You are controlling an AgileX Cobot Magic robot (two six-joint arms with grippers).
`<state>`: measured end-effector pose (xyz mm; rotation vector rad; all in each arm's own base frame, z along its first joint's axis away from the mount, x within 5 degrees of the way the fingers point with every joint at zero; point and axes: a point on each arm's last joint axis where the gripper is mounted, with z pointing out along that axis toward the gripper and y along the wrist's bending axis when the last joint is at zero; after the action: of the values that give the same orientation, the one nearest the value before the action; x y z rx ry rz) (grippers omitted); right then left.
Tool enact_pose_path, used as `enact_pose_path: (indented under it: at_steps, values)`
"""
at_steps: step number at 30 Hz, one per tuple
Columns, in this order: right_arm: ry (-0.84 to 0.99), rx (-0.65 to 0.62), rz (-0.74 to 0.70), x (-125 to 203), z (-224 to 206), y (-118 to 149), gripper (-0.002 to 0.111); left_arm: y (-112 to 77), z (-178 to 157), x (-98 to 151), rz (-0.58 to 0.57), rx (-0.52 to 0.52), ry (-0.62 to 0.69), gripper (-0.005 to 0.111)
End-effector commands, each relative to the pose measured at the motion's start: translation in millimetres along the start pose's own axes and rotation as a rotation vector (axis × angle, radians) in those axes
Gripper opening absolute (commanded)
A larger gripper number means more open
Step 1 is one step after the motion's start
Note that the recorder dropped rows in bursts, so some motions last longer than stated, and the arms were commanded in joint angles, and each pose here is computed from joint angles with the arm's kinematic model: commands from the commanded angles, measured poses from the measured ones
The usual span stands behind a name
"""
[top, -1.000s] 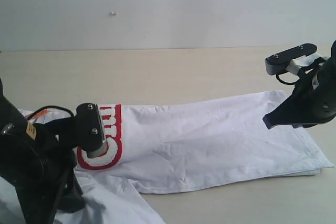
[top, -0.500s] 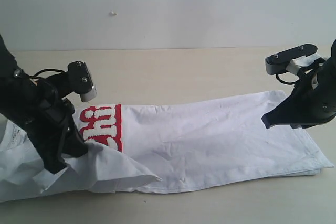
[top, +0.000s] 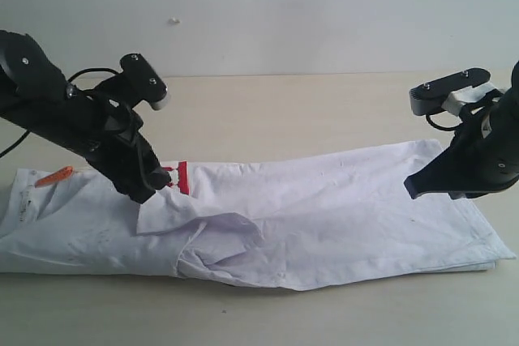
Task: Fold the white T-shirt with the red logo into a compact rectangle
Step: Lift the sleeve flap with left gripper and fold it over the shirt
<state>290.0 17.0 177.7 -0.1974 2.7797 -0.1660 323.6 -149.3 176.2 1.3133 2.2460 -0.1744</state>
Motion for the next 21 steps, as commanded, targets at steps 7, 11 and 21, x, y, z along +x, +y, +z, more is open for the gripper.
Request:
enact_pose_path:
  at_steps: [7, 11, 21]
  values:
    - [-0.009, 0.002, 0.0, 0.0, -2.5, -1.8, 0.0, 1.4, -6.0, 1.0, -0.129, -0.007, 0.024, 0.058]
    - [-0.007, 0.001, 0.002, 0.2, -2.5, -1.8, 0.0, 0.6, -8.3, 10.2, -0.11, 0.001, 0.125, 0.016]
    - [-0.002, -0.012, 0.01, 0.7, -2.5, -0.6, 0.0, -5.4, 12.0, 28.4, -0.147, 0.038, 0.208, 0.0]
